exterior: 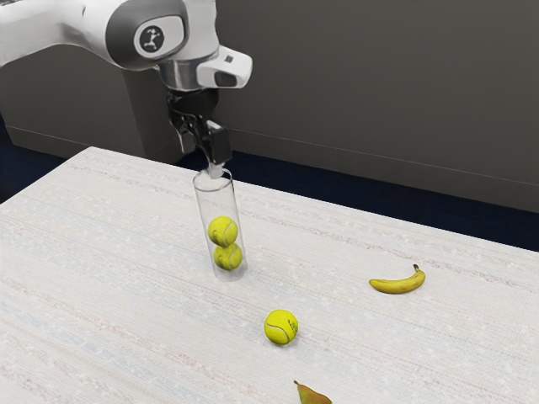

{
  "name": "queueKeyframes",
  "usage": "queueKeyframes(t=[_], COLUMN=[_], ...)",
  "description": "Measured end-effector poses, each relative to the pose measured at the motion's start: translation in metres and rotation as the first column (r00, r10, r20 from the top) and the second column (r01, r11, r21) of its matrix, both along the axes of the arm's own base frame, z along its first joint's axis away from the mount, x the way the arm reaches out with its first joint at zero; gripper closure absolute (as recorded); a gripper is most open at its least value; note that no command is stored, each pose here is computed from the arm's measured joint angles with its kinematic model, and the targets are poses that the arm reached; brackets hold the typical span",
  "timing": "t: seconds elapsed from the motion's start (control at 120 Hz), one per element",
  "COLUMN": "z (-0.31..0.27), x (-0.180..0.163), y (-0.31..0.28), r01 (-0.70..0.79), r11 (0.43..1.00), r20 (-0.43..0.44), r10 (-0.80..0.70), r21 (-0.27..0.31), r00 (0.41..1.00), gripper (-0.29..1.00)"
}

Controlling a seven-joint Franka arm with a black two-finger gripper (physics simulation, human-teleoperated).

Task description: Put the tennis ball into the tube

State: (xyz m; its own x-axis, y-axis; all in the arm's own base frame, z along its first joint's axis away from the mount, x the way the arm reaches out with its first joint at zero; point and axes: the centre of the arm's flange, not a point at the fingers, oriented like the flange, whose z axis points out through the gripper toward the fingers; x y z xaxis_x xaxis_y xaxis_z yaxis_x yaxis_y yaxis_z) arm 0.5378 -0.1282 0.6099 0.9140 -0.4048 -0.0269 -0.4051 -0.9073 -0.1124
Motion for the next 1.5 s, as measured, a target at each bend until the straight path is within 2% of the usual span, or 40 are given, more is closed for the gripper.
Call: queueKeyframes(t=[0.167, 0.267, 0.583, 0.667, 0.783, 0.842, 1.167, 1.367, 1.5], z=[-0.009, -0.037, -0.116, -0.14, -0.17, -0.174, -0.225, -0.23, -0.238], x=[-0.014, -0.022, -0.027, -0.012, 0.033, 0.041, 0.008, -0.01, -0.012], y=[-0.058, -0.083, -0.122, -0.106, -0.008, 0.014, -0.028, -0.08, -0.089], r01=[0.082, 0.12, 0.173, 0.135, -0.052, -0.091, -0.071, -0.023, -0.036], r11=[0.997, 0.993, 0.984, 0.99, 0.997, 0.994, 0.994, 0.995, 0.993], r20=[0.019, 0.007, 0.006, 0.003, 0.006, 0.02, 0.003, 0.036, 0.049], r10=[-0.081, -0.12, -0.173, -0.135, 0.052, 0.092, 0.072, 0.027, 0.042], r21=[-0.006, -0.002, -0.038, -0.044, -0.05, -0.056, -0.082, -0.101, -0.111], r00=[0.997, 0.993, 0.985, 0.991, 0.999, 0.996, 0.997, 0.999, 0.998], gripper=[0.0, 0.0, 0.0, 0.0, 0.0, 0.0, 0.0, 0.0, 0.0])
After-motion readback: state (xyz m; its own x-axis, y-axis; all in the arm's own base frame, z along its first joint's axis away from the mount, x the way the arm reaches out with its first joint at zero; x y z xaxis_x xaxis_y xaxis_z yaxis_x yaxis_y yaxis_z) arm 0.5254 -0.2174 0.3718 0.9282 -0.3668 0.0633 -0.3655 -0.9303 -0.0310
